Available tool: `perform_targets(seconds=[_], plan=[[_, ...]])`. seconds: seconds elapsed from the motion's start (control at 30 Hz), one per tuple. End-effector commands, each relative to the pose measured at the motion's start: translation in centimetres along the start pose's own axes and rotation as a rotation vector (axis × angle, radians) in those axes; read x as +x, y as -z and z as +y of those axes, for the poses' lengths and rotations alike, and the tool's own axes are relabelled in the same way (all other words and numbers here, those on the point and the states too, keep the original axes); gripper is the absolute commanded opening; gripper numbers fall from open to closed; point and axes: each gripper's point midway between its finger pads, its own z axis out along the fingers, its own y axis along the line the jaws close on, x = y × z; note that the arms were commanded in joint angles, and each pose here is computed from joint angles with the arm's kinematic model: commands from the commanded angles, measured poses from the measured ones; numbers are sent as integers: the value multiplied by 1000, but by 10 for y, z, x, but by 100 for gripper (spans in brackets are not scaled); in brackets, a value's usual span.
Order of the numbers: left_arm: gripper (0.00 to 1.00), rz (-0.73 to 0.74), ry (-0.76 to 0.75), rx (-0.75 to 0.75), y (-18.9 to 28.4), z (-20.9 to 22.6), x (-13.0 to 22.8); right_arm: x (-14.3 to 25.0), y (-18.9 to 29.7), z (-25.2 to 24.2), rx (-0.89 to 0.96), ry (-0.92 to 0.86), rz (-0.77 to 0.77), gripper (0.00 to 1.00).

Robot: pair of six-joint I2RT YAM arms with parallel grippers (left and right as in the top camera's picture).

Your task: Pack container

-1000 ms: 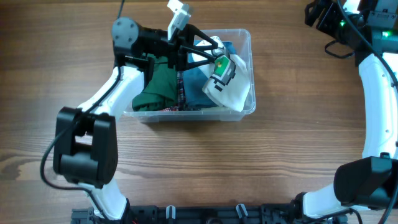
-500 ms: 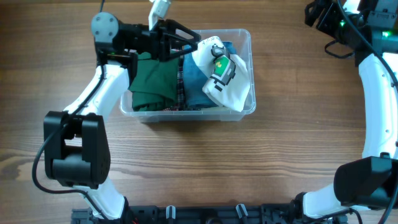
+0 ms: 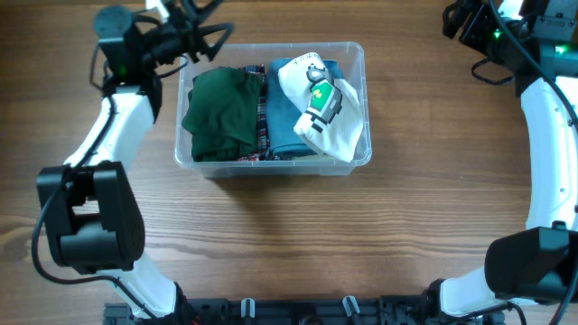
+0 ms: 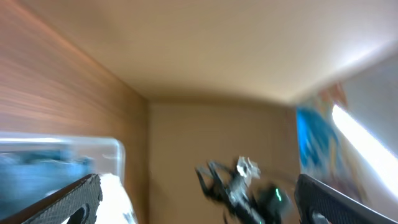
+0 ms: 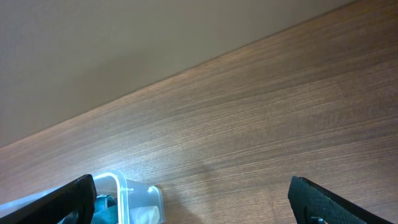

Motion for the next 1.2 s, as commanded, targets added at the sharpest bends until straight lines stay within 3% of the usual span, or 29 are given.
perform_targets(seconds=[0.0, 0.07, 0.17, 0.4, 0.57, 0.67, 0.8, 1.0, 1.17], plan=[[99, -136, -81, -170, 8, 44, -24, 4, -6, -3, 10, -8, 13, 100], [100, -201, -82, -354, 20, 87, -30, 4, -6, -3, 10, -8, 13, 100], [99, -224, -205, -502, 33, 114, -35, 4, -6, -3, 9, -9, 13, 100], [100, -60, -709, -608, 23, 112, -14, 4, -6, -3, 9, -8, 13, 100], [100, 64, -1096, -850, 1, 125, 17, 4, -6, -3, 10, -8, 13, 100], [100, 110, -1256, -990, -13, 131, 36, 4, -6, -3, 10, -8, 13, 100], [100, 50, -1349, -1002, -33, 114, 44, 4, -6, -3, 10, -8, 13, 100], [100, 32, -1358, -994, -29, 78, 45, 4, -6, -3, 10, -8, 13, 100], [100, 61, -1363, -961, -16, 31, 78, 4, -6, -3, 10, -8, 13, 100]])
